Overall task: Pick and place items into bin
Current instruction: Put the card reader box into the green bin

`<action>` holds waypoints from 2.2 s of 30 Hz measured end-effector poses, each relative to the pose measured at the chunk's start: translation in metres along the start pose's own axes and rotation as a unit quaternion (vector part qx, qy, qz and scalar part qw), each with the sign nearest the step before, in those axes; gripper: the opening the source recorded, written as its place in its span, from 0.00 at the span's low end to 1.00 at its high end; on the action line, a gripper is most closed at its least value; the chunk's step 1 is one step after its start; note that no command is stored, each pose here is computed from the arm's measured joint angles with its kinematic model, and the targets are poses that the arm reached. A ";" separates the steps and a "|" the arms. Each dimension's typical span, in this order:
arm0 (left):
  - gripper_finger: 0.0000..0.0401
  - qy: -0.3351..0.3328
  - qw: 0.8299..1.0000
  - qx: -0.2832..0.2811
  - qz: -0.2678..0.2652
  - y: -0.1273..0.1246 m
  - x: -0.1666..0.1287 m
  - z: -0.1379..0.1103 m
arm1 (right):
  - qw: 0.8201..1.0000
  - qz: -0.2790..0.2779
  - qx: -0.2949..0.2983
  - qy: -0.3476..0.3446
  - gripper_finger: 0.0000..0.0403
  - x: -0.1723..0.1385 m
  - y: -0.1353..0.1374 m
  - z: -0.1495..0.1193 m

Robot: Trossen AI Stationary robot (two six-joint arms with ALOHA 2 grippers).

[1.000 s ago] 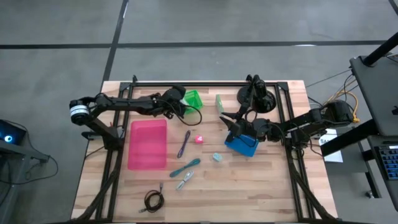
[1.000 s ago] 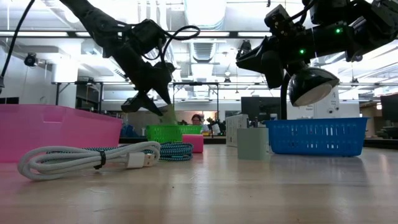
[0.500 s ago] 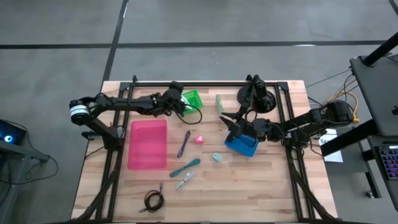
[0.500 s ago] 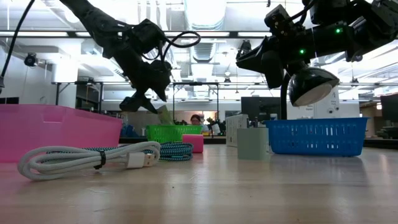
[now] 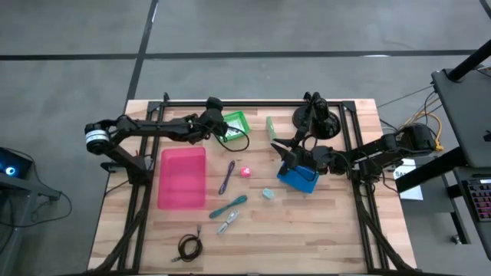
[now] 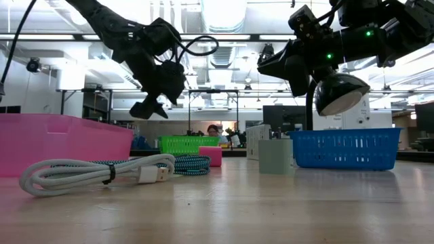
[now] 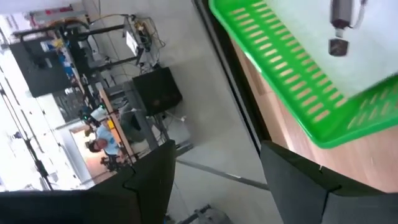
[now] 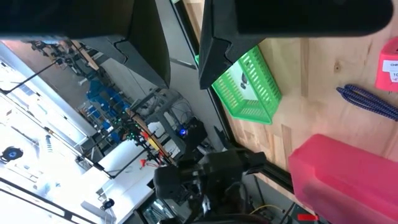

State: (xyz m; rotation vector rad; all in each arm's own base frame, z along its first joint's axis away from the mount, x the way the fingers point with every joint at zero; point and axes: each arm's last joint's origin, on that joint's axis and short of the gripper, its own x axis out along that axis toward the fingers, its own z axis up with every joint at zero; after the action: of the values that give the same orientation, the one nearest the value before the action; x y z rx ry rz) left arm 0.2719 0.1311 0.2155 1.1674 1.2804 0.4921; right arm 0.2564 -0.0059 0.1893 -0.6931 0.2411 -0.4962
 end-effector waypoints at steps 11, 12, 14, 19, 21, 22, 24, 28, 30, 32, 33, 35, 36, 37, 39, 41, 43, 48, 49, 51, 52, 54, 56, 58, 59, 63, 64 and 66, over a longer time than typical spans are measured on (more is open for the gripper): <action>0.55 -0.015 1.000 -0.026 0.001 0.001 -0.003 0.004 | 1.000 0.000 -0.005 0.000 0.18 0.000 0.000 0.000; 0.55 -0.016 1.000 -0.027 0.001 0.001 -0.004 0.005 | 1.000 0.000 -0.008 0.000 0.18 0.000 0.000 0.000; 0.55 -0.018 0.999 -0.034 0.001 0.001 -0.005 0.006 | 1.000 0.000 -0.009 0.000 0.18 0.000 0.000 0.000; 0.55 -0.018 0.998 -0.060 0.001 0.001 -0.005 0.006 | 1.000 0.007 0.027 -0.006 0.18 0.000 0.000 0.000; 0.55 -0.018 0.998 -0.060 0.001 0.001 -0.005 0.006 | 0.998 0.017 0.060 -0.014 0.19 0.000 0.001 0.001; 0.55 -0.018 0.998 -0.060 0.001 0.001 -0.005 0.006 | 0.997 0.021 0.077 -0.016 0.21 0.000 0.001 0.002; 0.55 -0.019 0.998 -0.062 0.003 0.003 -0.005 0.006 | 0.994 0.021 0.107 -0.018 0.24 0.002 0.000 0.005; 0.55 -0.018 0.998 -0.066 0.008 0.007 -0.006 0.007 | 0.988 0.030 0.150 0.005 0.35 0.010 -0.001 0.014; 0.55 -0.018 0.997 -0.068 0.010 0.009 -0.006 0.007 | 0.986 0.030 0.165 0.024 0.41 0.016 -0.004 0.022; 0.55 -0.019 0.997 -0.069 0.012 0.010 -0.006 0.007 | 0.981 0.030 0.180 0.062 0.47 0.022 -0.006 0.030; 0.55 -0.019 0.997 -0.069 0.012 0.010 -0.006 0.007 | 0.978 0.027 0.189 0.085 0.49 0.025 -0.007 0.033; 0.55 -0.018 0.997 -0.069 0.011 0.010 -0.006 0.007 | 0.969 0.016 0.210 0.131 0.53 0.029 -0.012 0.041; 0.55 -0.018 0.997 -0.069 0.011 0.010 -0.006 0.007 | 0.963 0.014 0.223 0.147 0.55 0.031 -0.015 0.045; 0.55 -0.018 0.997 -0.068 0.011 0.009 -0.006 0.007 | 0.958 0.014 0.236 0.163 0.56 0.032 -0.018 0.048; 0.55 -0.018 0.997 -0.068 0.011 0.009 -0.006 0.007 | 0.948 0.012 0.258 0.186 0.59 0.034 -0.023 0.054; 0.55 -0.018 0.997 -0.068 0.011 0.009 -0.007 0.007 | 0.939 0.009 0.275 0.205 0.60 0.036 -0.029 0.061; 0.55 -0.019 0.997 -0.067 0.011 0.009 -0.007 0.007 | 0.931 0.007 0.287 0.226 0.62 0.036 -0.036 0.067; 0.55 -0.020 0.998 -0.064 0.014 0.012 -0.007 0.007 | 0.897 -0.015 0.341 0.282 0.64 0.035 -0.051 0.074; 0.55 -0.020 0.998 -0.058 0.015 0.012 -0.007 0.007 | 0.890 -0.021 0.350 0.293 0.65 0.034 -0.054 0.074; 0.55 -0.021 0.998 -0.053 0.017 0.013 -0.009 0.006 | 0.877 -0.034 0.367 0.308 0.65 0.034 -0.059 0.072; 0.55 -0.021 0.998 -0.050 0.019 0.014 -0.009 0.006 | 0.871 -0.038 0.376 0.313 0.65 0.035 -0.061 0.071; 0.55 -0.022 0.998 -0.052 0.023 0.016 -0.011 0.005 | 0.858 -0.036 0.398 0.323 0.65 0.038 -0.065 0.069; 0.55 -0.024 0.997 -0.060 0.029 0.018 -0.014 0.003 | 0.845 -0.022 0.418 0.332 0.65 0.042 -0.067 0.066; 0.55 -0.029 0.995 -0.081 0.039 0.021 -0.017 0.001 | 0.837 -0.019 0.428 0.340 0.65 0.047 -0.067 0.062; 0.55 -0.031 0.995 -0.089 0.042 0.023 -0.019 0.000 | 0.835 -0.023 0.430 0.344 0.65 0.050 -0.067 0.059; 0.55 -0.037 0.992 -0.108 0.052 0.027 -0.023 -0.003 | 0.828 -0.036 0.425 0.363 0.65 0.061 -0.062 0.045; 0.55 -0.038 0.992 -0.110 0.054 0.028 -0.024 -0.003 | 0.827 -0.038 0.422 0.370 0.64 0.063 -0.059 0.040; 0.55 -0.040 0.991 -0.113 0.057 0.029 -0.024 -0.003 | 0.825 -0.041 0.417 0.380 0.64 0.069 -0.051 0.031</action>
State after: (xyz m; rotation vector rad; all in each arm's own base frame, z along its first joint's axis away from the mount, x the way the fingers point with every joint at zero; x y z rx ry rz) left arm 0.2708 0.1236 0.2531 1.0622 1.0630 0.6513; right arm 0.3089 -0.0578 0.2433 0.3957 0.6919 -0.8722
